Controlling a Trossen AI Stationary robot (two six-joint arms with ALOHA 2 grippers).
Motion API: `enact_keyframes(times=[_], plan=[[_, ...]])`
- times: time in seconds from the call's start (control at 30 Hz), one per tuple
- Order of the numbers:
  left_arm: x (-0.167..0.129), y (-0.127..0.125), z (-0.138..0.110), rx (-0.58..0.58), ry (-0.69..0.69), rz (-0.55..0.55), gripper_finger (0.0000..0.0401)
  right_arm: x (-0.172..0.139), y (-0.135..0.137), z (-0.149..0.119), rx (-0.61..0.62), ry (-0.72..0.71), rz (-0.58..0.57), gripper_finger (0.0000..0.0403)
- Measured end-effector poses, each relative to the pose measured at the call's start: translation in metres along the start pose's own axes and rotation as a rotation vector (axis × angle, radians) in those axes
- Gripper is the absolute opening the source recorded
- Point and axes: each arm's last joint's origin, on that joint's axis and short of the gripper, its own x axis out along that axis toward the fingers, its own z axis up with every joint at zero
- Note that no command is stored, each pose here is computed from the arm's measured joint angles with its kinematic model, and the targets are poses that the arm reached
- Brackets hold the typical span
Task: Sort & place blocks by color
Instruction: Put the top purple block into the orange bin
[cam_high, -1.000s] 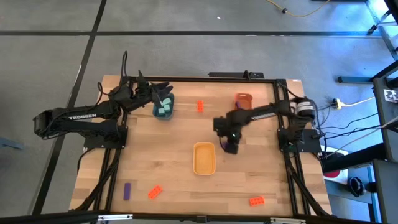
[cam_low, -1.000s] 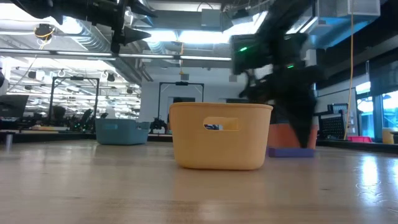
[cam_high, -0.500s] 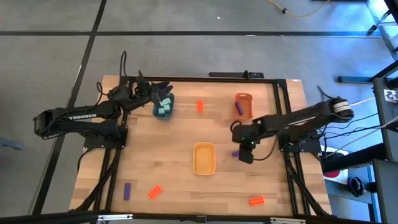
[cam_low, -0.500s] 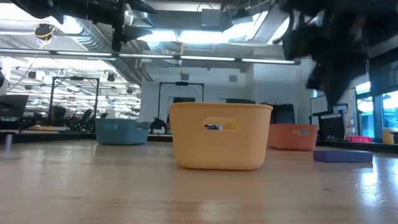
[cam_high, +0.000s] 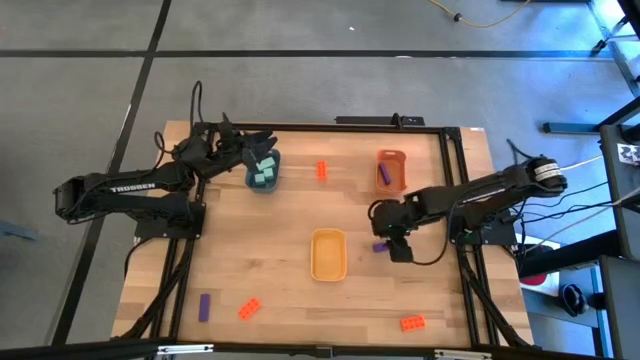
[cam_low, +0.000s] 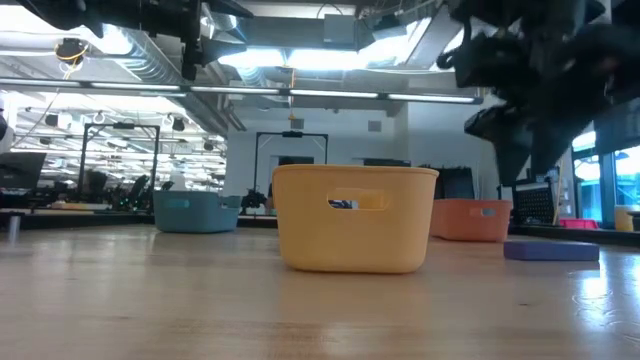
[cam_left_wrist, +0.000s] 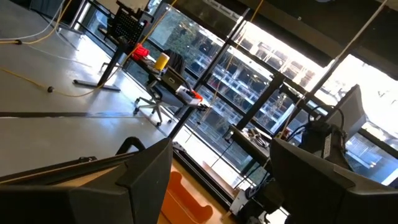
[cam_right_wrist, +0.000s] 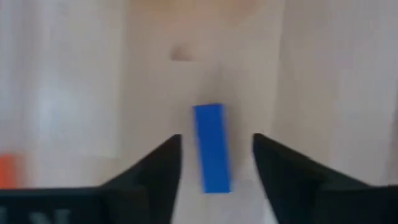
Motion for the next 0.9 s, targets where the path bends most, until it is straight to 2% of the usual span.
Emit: enact_keyframes(times=[0.13,0.23,0.6,0.9], plan=[[0.000,0.000,0.000,-0.001,-0.002,-0.002,0.0262,0.017,0.001,0.001,-0.056,0.056,-0.046,0.0281],[0.000,-0.001,0.001,-0.003,-0.011,-0.008,0.0262,0.030,0.003,0.000,-0.069,0.111,-0.034,0.0306],[0.000,-0.001,0.001,-0.006,-0.011,-0.008,0.0262,0.065,0.015,-0.005,-0.087,0.233,-0.030,0.0312],[0.000,-0.001,0.001,-0.003,-0.011,-0.007,0.0262,0.080,0.024,-0.009,-0.072,0.274,-0.143,0.0309]])
